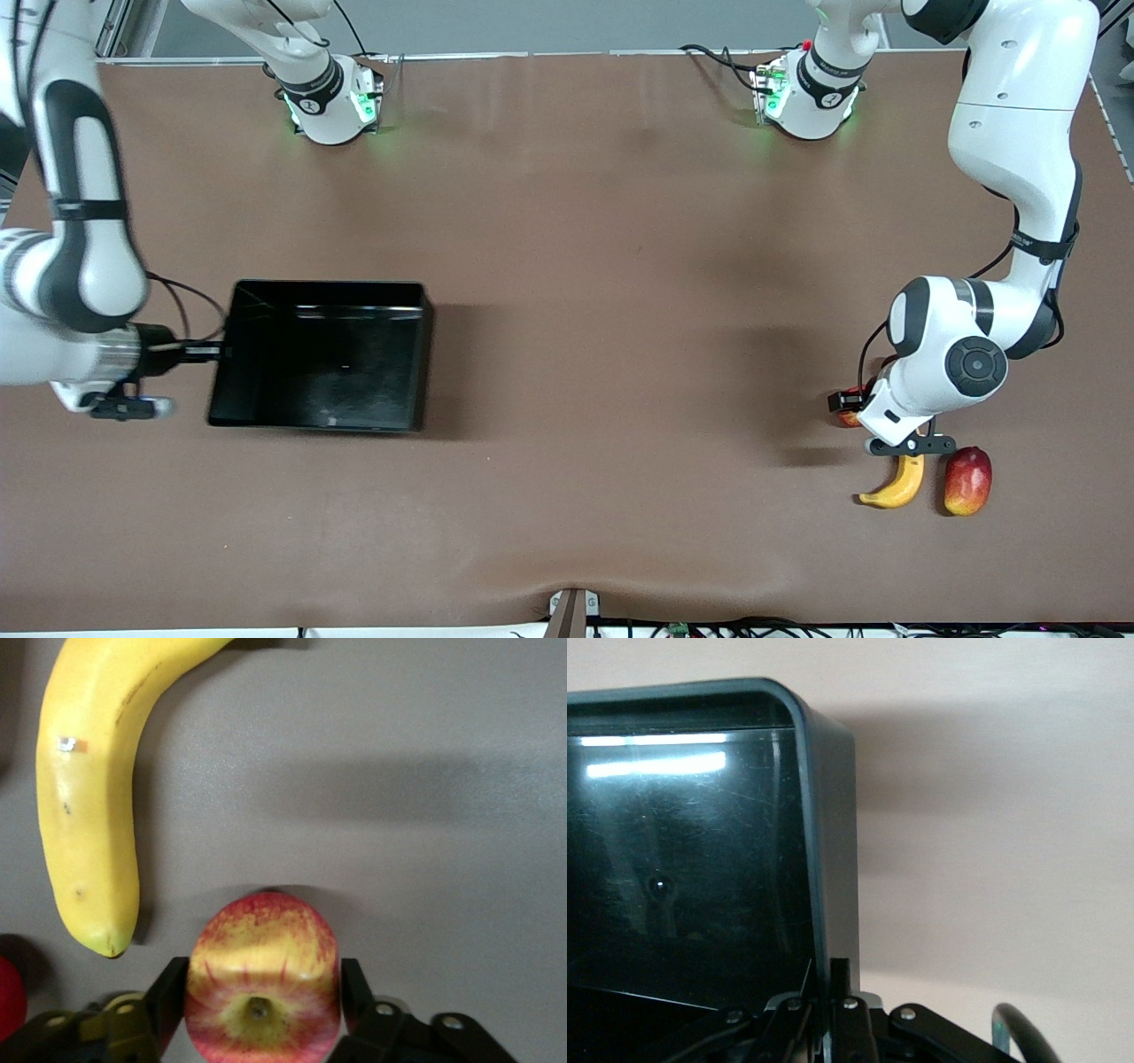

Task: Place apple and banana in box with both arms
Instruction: 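Grasp the apple with the left gripper while the right gripper slides the tray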

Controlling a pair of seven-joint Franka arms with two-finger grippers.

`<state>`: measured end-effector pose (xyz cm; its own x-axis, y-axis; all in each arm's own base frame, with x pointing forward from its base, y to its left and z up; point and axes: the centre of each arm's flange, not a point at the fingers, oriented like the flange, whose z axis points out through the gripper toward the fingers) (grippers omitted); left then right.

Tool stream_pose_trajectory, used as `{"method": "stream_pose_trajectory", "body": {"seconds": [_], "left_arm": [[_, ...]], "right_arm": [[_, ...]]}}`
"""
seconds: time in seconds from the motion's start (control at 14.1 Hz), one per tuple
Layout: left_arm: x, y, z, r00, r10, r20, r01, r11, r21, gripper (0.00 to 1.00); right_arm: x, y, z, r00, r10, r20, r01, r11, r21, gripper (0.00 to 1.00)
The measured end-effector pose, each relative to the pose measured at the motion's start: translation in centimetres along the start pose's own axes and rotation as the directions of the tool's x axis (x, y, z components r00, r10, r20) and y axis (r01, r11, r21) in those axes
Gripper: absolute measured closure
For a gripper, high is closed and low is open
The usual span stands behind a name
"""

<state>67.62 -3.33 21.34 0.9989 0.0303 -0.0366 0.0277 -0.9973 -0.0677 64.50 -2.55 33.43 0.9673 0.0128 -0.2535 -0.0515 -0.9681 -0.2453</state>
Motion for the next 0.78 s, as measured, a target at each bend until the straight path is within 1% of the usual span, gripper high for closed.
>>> {"method": "stream_pose_trajectory", "body": {"seconds": [0.07, 0.28, 0.35, 0.5, 0.64, 0.78], "left_arm": [[0.1, 0.0, -0.2, 1.000, 0.000, -0.004, 0.000, 1.000, 0.000, 0.33], [0.5, 0.0, -0.9, 1.000, 0.021, -0.019, -0.021, 1.000, -0.001, 0.33], [0.7, 0.2, -1.6, 0.999, 0.033, -0.030, -0.033, 0.999, -0.001, 0.33], [0.8, 0.2, -4.1, 0.997, 0.060, -0.048, -0.060, 0.998, 0.002, 0.33], [0.7, 0.3, -7.8, 0.994, 0.084, -0.072, -0.084, 0.996, 0.009, 0.33], [0.3, 0.9, -11.9, 0.987, 0.128, -0.093, -0.126, 0.992, 0.026, 0.33]], "right_arm": [[0.2, -3.0, 0.3, 1.000, -0.010, 0.001, 0.010, 1.000, -0.012, 0.94], [0.3, -10.7, 0.9, 1.000, -0.020, -0.011, 0.020, 0.999, -0.036, 0.94], [0.2, -13.1, 1.2, 0.999, -0.021, -0.029, 0.020, 0.999, -0.028, 0.94], [0.0, -17.6, 2.1, 0.997, -0.041, -0.060, 0.041, 0.999, 0.009, 0.94], [-0.3, -21.6, 3.4, 0.996, -0.047, -0.082, 0.050, 0.998, 0.033, 0.94], [-0.5, -24.9, 5.8, 0.995, -0.032, -0.096, 0.036, 0.999, 0.039, 0.94]]}}
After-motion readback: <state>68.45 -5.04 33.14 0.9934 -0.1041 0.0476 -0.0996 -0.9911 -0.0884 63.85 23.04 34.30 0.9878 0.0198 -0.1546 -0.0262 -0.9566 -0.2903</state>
